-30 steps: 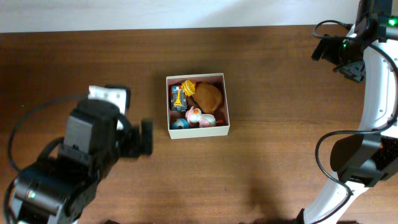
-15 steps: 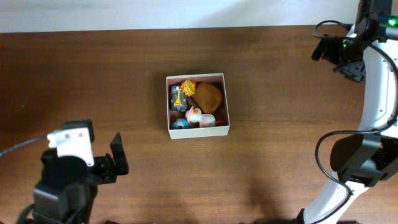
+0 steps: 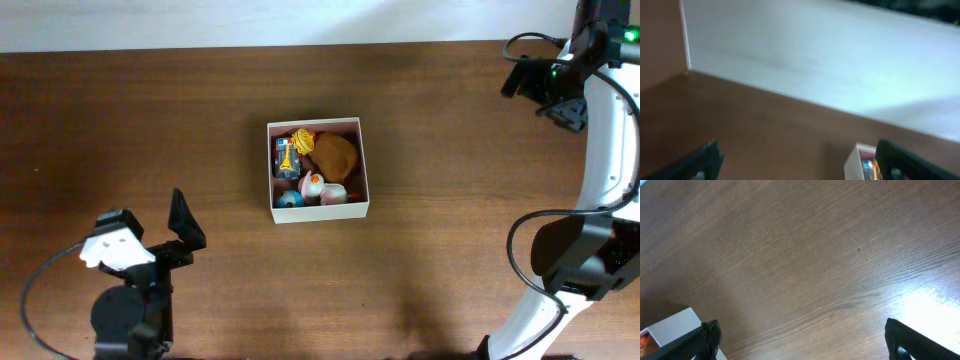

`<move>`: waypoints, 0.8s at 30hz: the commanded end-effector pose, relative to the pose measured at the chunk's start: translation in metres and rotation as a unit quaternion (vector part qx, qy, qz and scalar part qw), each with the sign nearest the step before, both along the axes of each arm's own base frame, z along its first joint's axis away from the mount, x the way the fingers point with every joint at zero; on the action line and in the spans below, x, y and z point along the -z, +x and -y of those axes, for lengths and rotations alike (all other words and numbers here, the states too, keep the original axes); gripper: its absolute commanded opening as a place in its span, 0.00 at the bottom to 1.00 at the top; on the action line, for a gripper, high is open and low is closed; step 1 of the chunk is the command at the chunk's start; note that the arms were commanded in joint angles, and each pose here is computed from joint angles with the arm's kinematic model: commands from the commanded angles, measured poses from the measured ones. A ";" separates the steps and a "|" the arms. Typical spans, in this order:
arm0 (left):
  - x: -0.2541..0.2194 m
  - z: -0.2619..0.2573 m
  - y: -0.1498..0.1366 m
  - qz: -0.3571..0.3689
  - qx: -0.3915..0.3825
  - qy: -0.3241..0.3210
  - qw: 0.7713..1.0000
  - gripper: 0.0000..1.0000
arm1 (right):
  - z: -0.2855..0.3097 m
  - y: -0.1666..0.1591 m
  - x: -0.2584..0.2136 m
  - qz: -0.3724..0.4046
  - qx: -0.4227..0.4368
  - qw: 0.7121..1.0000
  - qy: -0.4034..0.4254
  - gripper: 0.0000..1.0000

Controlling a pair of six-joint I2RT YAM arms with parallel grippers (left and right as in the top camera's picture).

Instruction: Pack container

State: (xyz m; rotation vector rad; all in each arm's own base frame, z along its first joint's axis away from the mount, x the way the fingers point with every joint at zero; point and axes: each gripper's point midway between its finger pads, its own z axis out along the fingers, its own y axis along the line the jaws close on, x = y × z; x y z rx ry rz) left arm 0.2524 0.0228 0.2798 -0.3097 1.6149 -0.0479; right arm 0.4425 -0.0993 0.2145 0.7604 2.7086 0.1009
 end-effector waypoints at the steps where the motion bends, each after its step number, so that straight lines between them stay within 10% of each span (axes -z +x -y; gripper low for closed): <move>1: 0.034 0.025 0.006 0.014 0.099 -0.006 0.995 1.00 | 0.002 0.001 0.000 -0.001 0.002 1.000 -0.006 0.99; 24: 0.120 0.040 -0.008 0.001 0.136 0.035 0.990 1.00 | 0.002 0.001 0.000 -0.001 0.002 1.000 -0.006 0.99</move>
